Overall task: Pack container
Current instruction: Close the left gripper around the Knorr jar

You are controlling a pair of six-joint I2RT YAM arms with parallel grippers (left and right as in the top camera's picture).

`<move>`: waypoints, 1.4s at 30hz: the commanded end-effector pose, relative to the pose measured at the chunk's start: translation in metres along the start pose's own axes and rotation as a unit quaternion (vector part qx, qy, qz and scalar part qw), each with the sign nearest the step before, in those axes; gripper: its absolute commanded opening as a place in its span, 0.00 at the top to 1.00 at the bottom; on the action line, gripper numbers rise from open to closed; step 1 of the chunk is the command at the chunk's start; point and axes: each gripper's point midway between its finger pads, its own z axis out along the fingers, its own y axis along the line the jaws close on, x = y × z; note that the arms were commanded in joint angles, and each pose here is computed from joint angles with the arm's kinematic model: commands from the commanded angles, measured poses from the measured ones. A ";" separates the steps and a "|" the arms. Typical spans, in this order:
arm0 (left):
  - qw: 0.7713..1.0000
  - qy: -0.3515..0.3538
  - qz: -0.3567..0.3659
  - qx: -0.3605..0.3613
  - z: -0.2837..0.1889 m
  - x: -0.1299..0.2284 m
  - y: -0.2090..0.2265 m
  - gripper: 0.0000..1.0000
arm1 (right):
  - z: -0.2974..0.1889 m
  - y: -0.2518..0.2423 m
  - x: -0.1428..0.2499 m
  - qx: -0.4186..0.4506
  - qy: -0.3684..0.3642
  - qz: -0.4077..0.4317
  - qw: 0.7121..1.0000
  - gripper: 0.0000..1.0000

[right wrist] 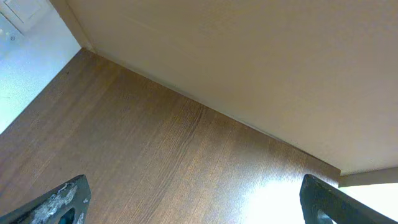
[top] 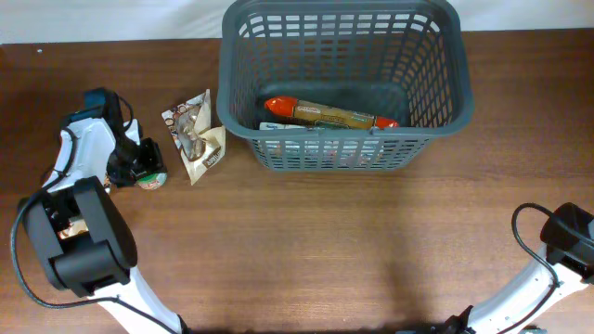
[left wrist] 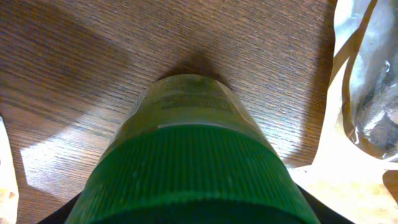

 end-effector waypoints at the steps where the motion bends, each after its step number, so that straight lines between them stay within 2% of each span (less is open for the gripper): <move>1: 1.000 0.003 0.001 -0.004 0.002 -0.001 0.003 0.75 | 0.000 0.000 0.000 0.001 -0.001 0.003 1.000 0.01; 3: 1.000 0.003 0.001 -0.004 0.002 -0.001 0.003 0.91 | 0.000 0.000 0.000 0.001 -0.001 0.003 1.000 0.01; 5: 1.000 0.003 0.001 -0.004 0.002 -0.001 0.003 0.98 | 0.000 0.000 0.000 0.001 -0.001 0.003 1.000 0.01; 39: 1.000 0.009 0.001 -0.004 0.000 0.001 0.003 0.98 | 0.000 0.000 0.000 0.000 -0.001 0.003 1.000 0.01; 40: 1.000 0.009 0.001 -0.004 0.000 0.001 0.003 0.97 | 0.000 0.000 0.000 0.000 -0.001 0.003 1.000 0.01; 42: 1.000 0.008 0.001 -0.004 0.000 0.001 0.003 0.42 | 0.000 0.000 0.000 0.000 -0.001 0.003 1.000 0.01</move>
